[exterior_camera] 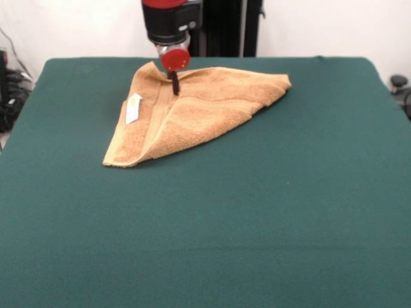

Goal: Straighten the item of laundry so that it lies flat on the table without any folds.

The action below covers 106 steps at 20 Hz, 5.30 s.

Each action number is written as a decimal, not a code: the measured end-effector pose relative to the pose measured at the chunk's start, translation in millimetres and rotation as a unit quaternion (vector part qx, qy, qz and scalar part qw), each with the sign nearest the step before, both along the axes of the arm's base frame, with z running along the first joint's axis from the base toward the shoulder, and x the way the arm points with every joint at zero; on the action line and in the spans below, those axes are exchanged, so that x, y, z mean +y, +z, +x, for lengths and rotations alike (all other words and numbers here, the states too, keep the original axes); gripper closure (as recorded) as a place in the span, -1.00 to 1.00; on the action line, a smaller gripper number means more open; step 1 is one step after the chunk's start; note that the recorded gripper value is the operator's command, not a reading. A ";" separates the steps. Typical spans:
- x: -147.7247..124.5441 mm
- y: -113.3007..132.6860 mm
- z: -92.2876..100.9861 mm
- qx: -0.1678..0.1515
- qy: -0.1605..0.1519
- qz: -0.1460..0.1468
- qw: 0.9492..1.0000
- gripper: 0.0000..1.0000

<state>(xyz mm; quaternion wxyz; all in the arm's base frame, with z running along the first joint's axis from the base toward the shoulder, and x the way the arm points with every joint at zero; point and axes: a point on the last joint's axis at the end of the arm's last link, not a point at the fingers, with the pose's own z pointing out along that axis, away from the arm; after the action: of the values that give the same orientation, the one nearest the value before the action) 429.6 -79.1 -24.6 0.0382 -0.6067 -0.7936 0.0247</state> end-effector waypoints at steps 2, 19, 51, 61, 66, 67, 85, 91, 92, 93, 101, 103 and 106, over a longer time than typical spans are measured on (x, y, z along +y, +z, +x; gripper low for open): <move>0.5 4.5 11.1 -0.005 -0.005 -0.001 1.000 -1.00; -13.2 26.1 62.7 -0.038 -0.032 -0.017 0.999 -1.00; -15.8 -7.5 66.6 -0.039 -0.055 0.017 0.998 -1.00; -19.4 -12.8 73.9 -0.110 -0.050 0.026 0.992 -1.00; -16.7 -11.9 65.2 -0.150 -0.027 0.025 0.988 -1.00; -16.6 -11.8 63.3 -0.159 -0.022 0.027 0.987 -1.00; 5.3 -10.5 97.5 -0.342 0.020 0.087 0.935 -1.00; 13.1 -14.1 103.2 -0.346 0.021 0.095 0.933 -1.00; 13.4 -14.5 103.7 -0.346 0.022 0.095 0.933 -1.00; 13.7 -14.9 104.3 -0.347 0.022 0.095 0.933 -1.00; 13.2 -20.3 107.5 -0.350 0.018 0.100 0.931 -1.00; 11.5 -20.5 109.6 -0.356 0.015 0.108 0.928 -1.00; 9.5 -20.8 112.5 -0.365 0.009 0.118 0.923 -1.00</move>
<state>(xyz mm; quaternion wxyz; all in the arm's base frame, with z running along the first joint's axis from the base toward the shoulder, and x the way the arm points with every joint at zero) 542.0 -69.6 -45.4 -0.1830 -0.5577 -0.7549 -0.2925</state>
